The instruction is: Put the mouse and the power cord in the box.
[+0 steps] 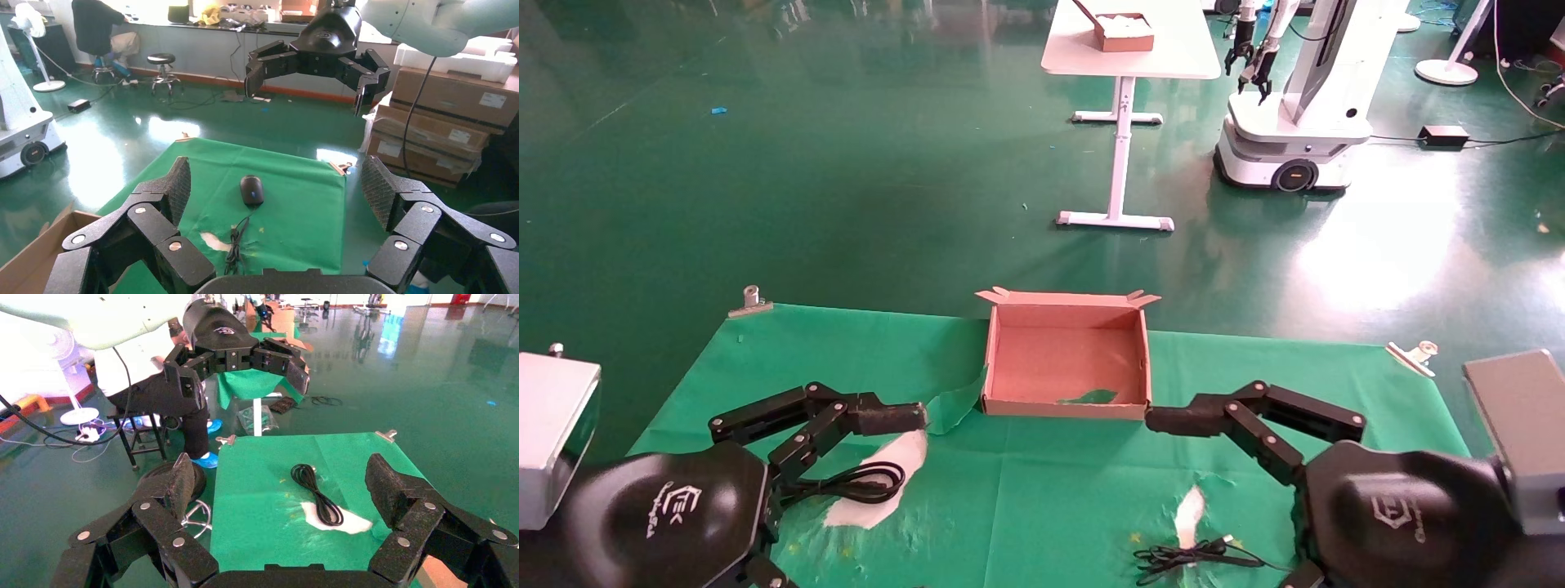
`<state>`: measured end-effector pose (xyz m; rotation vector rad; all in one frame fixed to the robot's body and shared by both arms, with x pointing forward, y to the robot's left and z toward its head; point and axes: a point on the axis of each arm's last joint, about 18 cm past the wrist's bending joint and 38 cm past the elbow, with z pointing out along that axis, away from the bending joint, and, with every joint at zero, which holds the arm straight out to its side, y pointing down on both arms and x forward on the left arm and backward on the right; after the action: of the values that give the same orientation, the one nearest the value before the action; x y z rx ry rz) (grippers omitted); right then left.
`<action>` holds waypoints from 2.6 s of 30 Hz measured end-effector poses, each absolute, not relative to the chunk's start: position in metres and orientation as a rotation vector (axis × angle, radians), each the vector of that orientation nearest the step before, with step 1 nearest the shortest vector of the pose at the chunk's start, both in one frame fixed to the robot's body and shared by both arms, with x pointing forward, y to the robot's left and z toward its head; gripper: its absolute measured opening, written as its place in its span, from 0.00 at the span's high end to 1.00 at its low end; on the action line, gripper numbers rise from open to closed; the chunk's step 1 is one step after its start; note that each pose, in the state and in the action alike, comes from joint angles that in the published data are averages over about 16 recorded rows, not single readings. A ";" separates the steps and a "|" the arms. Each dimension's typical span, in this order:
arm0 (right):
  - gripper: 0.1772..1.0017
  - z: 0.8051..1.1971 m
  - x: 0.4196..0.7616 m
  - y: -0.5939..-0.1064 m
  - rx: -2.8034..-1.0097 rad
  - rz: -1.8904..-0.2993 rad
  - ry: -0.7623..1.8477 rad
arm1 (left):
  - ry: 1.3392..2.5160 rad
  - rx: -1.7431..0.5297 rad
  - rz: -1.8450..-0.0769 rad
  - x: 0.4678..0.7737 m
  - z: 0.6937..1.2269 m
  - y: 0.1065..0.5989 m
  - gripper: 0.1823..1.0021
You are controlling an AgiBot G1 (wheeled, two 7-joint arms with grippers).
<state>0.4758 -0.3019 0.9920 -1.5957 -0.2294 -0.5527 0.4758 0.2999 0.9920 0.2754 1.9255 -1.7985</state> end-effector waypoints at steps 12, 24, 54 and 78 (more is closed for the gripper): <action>0.00 0.980 0.479 -0.303 -1.675 -0.566 -0.215 | 2.055 0.224 -1.668 0.489 0.969 0.295 0.00; 0.00 0.932 0.507 -0.316 -2.026 -0.632 -0.095 | 2.349 -0.068 -1.035 0.559 0.915 0.299 0.00; 0.00 0.916 0.530 -0.324 -2.150 -0.678 0.005 | 2.193 -0.353 -0.293 0.685 0.900 0.312 0.00; 0.00 0.898 0.581 -0.326 -2.376 -0.793 0.110 | 2.152 -0.423 -0.263 0.718 0.901 0.315 0.00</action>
<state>0.5814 -0.3259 0.8976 -2.3763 0.1102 -0.7929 0.7180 0.3147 0.9013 -0.4230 2.1516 -0.2631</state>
